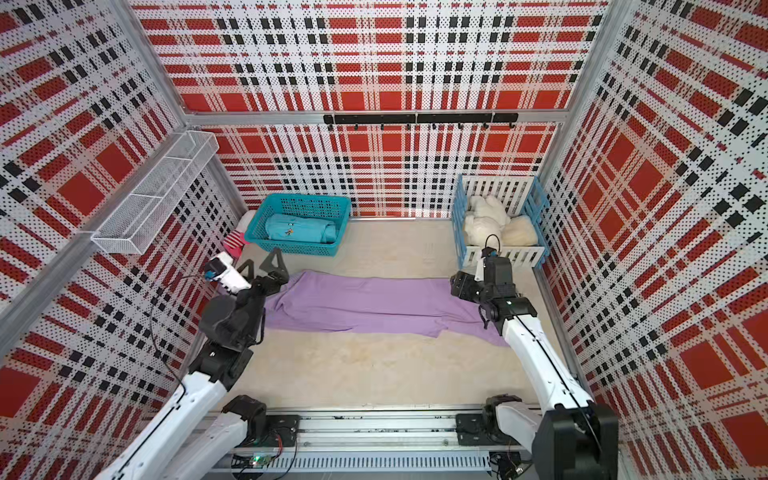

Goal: Roll up the long pants
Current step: Fold the long pant at the center of the board.

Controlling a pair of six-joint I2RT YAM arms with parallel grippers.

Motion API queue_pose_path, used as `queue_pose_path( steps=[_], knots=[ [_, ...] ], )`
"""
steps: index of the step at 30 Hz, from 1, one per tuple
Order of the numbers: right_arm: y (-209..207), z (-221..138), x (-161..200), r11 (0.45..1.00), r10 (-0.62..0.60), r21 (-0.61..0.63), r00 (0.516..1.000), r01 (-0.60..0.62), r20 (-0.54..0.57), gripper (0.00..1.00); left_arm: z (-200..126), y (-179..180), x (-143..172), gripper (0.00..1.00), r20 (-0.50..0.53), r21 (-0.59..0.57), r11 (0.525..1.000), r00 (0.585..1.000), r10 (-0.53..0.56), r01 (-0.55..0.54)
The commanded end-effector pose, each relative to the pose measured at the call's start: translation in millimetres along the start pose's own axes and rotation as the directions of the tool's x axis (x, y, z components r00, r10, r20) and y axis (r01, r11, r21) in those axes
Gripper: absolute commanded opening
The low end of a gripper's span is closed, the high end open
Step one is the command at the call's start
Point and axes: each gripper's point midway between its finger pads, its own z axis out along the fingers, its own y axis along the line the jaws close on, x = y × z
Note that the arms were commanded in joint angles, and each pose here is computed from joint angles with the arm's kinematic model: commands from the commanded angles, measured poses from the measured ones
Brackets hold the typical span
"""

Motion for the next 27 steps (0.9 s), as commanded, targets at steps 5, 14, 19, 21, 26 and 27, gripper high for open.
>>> queue_pose_path(
  steps=[5, 14, 19, 21, 26, 27],
  knots=[
    [-29.4, 49.9, 49.2, 0.992, 0.113, 0.084, 0.973, -0.097, -0.201, 0.0, 21.5, -0.7, 48.5, 0.99, -0.232, 0.041, 0.998, 0.971, 0.061, -0.052],
    [-130.4, 73.5, 85.2, 0.92, 0.271, 0.372, 0.887, -0.124, -0.374, 0.0, 24.4, -12.6, 95.4, 0.99, -0.379, 0.083, 0.996, 0.923, 0.072, -0.044],
    [-178.4, 57.3, 65.6, 0.865, 0.261, 0.5, 0.892, -0.046, -0.369, 0.0, 18.5, 15.9, 95.6, 0.99, -0.369, -0.066, 0.995, 0.928, 0.046, -0.075],
    [-194.2, 53.0, 50.8, 0.847, 0.276, 0.527, 0.901, -0.065, -0.334, 0.0, 16.6, 20.7, 96.9, 0.99, -0.369, -0.082, 0.993, 0.928, 0.048, -0.084],
    [-203.0, 32.4, -4.6, 0.828, 0.213, 0.559, 0.946, -0.043, -0.244, 0.0, 17.0, 30.9, 95.9, 0.99, -0.366, -0.148, 0.985, 0.93, 0.026, -0.086],
    [-185.8, 26.8, -21.6, 0.849, 0.161, 0.528, 0.964, -0.025, -0.212, 0.0, 17.3, 36.6, 93.3, 0.99, -0.359, -0.187, 0.978, 0.933, 0.018, -0.091]
  ],
)
